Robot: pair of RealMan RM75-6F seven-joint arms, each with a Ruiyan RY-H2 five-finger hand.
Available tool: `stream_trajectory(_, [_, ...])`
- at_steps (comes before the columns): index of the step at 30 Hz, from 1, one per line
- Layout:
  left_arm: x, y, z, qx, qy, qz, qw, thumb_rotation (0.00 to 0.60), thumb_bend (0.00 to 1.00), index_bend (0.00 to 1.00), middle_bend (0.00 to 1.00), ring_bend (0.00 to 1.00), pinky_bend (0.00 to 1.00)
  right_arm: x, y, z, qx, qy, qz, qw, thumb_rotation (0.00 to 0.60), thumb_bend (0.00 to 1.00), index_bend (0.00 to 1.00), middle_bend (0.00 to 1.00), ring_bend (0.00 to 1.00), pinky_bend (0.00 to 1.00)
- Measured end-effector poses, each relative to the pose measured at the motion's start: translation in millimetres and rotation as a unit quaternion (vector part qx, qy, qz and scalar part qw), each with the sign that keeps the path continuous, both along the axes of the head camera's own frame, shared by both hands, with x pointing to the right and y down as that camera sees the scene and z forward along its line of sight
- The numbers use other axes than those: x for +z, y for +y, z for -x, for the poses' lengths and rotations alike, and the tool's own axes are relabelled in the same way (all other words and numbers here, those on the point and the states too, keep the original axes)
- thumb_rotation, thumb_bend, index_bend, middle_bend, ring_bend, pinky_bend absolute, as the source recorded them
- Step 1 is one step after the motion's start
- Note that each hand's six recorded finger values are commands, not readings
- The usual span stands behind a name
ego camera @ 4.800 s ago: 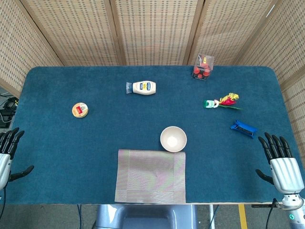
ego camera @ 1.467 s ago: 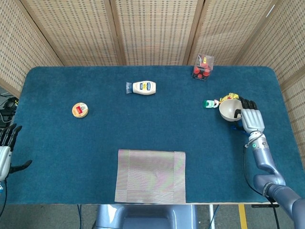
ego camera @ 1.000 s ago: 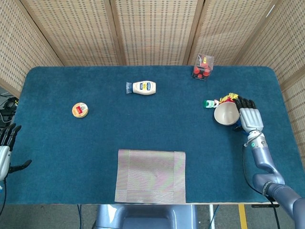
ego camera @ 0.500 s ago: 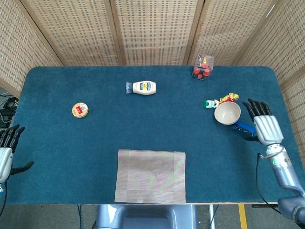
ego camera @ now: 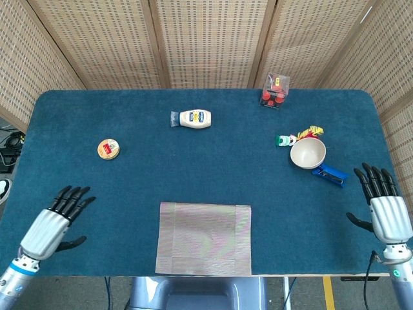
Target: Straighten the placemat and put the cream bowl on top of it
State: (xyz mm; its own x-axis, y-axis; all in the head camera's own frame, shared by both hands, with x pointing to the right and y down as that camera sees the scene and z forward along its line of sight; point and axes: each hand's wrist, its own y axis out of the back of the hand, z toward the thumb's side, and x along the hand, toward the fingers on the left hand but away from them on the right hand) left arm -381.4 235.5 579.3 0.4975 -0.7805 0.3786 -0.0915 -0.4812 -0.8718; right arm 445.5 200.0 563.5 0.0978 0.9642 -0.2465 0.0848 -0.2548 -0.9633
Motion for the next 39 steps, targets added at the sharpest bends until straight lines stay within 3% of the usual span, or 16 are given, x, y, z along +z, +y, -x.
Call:
stream_trajectory(4, [14.0,17.9,-36.0,0.08,0.05,0.034,0.9949,0.6,0.02,0.19,0.0,0.0,0.0,-2.0,10.2,0.7,0.01,-0.005,-0.008,0.9999,0.6,0.0,0.05,0.0,0.0,0.0])
stream_trajectory(6, [21.2,27.6,-54.4,0.124,0.065,0.056,0.9885,0.6,0.1,0.23,0.0,0.0,0.0,-1.2,10.4,0.5,0.012,-0.006,-0.01,0.9999,0.6,0.0,0.05,0.0,0.0,0.0])
stream_trajectory(8, [27.7,36.0,-71.4,0.168,0.07,0.07,0.9808,0.6,0.17,0.26,0.0,0.0,0.0,-0.1,10.1,-1.0,0.011,-0.003,-0.01,0.9999,0.6,0.0,0.05,0.0,0.0,0.0])
stream_trajectory(14, [46.9,52.0,-104.7,0.246,0.059,0.082,0.9639,0.6,0.17,0.33,0.0,0.0,0.0,1.8,7.9,-6.2,0.02,-0.006,-0.008,0.9997,0.6,0.0,0.05,0.0,0.0,0.0])
stream_trajectory(19, [65.7,61.1,-117.3,0.277,0.044,0.085,0.956,0.6,0.17,0.39,0.0,0.0,0.0,1.0,6.3,-8.8,0.024,-0.007,-0.01,0.9996,0.6,0.0,0.05,0.0,0.0,0.0])
stream_trajectory(30, [97.0,69.0,-136.9,0.303,0.051,0.067,0.9492,0.6,0.19,0.39,0.0,0.0,0.0,3.3,6.5,-7.7,0.023,-0.005,-0.007,0.9997,0.6,0.0,0.06,0.0,0.0,0.0])
stream_trajectory(39, [102.9,72.5,-157.8,0.32,0.067,0.065,0.9428,0.6,0.19,0.39,0.0,0.0,0.0,4.8,6.5,-5.9,0.019,-0.002,-0.006,0.9998,0.6,0.0,0.08,0.0,0.0,0.0])
